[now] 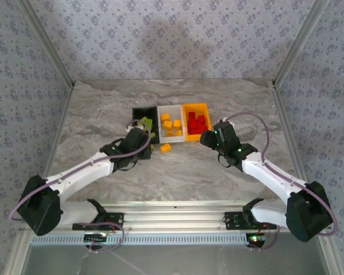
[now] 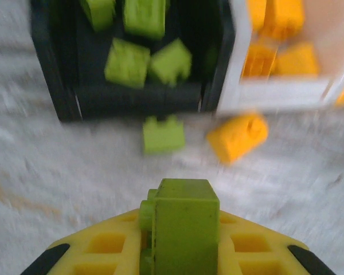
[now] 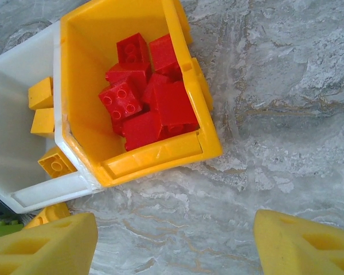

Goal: Sort the legos into containers by color

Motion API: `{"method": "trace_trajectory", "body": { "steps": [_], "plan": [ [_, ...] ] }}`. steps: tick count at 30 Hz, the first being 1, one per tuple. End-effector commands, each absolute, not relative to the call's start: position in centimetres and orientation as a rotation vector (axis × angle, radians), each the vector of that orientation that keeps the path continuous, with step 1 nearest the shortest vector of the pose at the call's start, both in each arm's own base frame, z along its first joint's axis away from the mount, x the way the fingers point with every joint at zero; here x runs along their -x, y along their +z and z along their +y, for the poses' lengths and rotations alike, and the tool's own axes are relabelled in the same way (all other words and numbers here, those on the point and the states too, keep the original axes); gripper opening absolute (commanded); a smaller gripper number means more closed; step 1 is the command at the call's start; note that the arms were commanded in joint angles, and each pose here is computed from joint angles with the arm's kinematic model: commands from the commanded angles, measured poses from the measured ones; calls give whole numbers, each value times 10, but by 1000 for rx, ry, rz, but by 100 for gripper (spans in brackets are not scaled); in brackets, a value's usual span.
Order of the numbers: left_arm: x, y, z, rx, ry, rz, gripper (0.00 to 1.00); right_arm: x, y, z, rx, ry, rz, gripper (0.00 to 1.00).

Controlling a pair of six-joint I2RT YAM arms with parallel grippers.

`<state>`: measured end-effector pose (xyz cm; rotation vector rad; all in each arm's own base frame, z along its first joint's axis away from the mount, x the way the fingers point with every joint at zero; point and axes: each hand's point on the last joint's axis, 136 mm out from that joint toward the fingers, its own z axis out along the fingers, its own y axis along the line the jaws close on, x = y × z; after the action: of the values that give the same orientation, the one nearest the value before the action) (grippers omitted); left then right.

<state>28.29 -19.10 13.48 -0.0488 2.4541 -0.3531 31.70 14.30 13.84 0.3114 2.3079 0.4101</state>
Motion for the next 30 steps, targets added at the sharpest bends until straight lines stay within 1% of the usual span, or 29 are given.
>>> {"method": "trace_trajectory", "body": {
  "steps": [1, 7, 12, 15, 17, 18, 19, 21, 24, 27, 30],
  "plan": [
    [-322, 159, -186, 83, -316, 2395, 17, -314, 138, 146, -327, 442, 2308, 74],
    [-392, 152, -189, 128, -258, 2407, 16, -308, 140, 153, -289, 472, 2311, 74],
    [-428, 130, -189, 142, -168, 2459, 16, -302, 139, 156, -261, 482, 2318, 74],
    [-441, 121, -189, 153, -151, 2478, 19, -301, 141, 157, -257, 483, 2314, 74],
    [-447, 118, -191, 148, -145, 2485, 25, -300, 142, 157, -253, 484, 2312, 74],
    [-449, 117, -192, 146, -142, 2489, 31, -300, 143, 157, -252, 484, 2309, 74],
    [-450, 117, -193, 145, -144, 2493, 39, -299, 143, 157, -248, 488, 2309, 74],
    [-450, 119, -196, 147, -164, 2491, 50, -299, 145, 158, -244, 491, 2304, 75],
    [-445, 133, -199, 149, -214, 2465, 63, -299, 146, 158, -239, 492, 2302, 75],
    [-430, 150, -203, 130, -256, 2437, 69, -298, 148, 158, -239, 492, 2297, 75],
    [-403, 161, -208, 100, -298, 2407, 74, -298, 149, 157, -241, 492, 2292, 75]
  ]
}}
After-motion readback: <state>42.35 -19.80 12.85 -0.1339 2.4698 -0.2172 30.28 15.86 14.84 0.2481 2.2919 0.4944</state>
